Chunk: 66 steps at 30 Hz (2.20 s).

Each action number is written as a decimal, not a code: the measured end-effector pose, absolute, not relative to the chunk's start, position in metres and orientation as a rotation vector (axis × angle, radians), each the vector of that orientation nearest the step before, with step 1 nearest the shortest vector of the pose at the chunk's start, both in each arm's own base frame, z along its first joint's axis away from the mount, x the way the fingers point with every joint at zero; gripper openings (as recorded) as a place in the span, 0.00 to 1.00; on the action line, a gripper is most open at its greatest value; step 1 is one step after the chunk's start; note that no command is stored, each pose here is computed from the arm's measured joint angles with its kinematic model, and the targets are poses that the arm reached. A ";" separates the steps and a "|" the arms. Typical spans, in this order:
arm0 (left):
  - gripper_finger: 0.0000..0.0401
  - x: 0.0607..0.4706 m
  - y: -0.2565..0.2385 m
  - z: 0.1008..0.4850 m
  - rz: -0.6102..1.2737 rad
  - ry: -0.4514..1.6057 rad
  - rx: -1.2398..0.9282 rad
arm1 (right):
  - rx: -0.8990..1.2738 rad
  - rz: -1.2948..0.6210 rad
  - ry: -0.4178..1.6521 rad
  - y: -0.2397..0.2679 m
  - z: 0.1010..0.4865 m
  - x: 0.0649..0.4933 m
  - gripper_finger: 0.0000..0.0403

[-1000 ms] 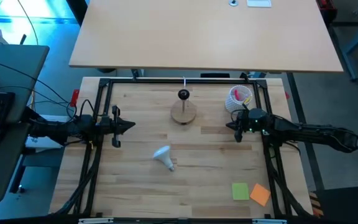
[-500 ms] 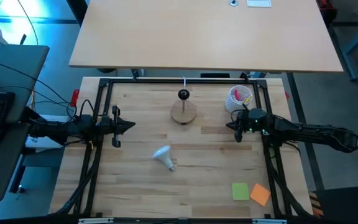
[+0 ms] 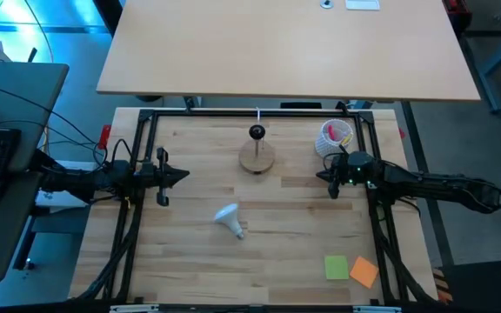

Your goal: Screw lightbulb

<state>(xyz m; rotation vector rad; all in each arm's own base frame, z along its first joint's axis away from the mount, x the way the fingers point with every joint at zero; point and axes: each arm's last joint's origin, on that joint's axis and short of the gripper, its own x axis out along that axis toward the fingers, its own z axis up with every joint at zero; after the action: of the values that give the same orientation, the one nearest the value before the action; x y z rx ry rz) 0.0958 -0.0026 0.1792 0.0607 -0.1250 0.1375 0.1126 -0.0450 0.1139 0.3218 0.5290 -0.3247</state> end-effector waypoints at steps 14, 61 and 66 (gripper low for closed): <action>0.00 0.096 -0.004 0.178 0.066 -0.139 -0.439 | 0.226 -0.311 0.500 -0.046 0.117 0.115 0.00; 0.00 0.093 -0.018 0.191 -0.233 -0.211 -0.477 | 0.432 0.034 0.659 0.099 0.182 0.359 0.53; 0.00 0.098 -0.023 0.175 -0.211 -0.019 -0.518 | 0.450 -0.083 0.819 0.114 0.186 0.382 0.55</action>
<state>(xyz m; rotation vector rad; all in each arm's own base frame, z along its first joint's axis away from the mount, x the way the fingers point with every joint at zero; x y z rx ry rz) 0.0980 -0.0235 0.1747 -0.5182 -0.0194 -0.2107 0.3820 0.1138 0.1863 0.4504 0.8190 -0.0828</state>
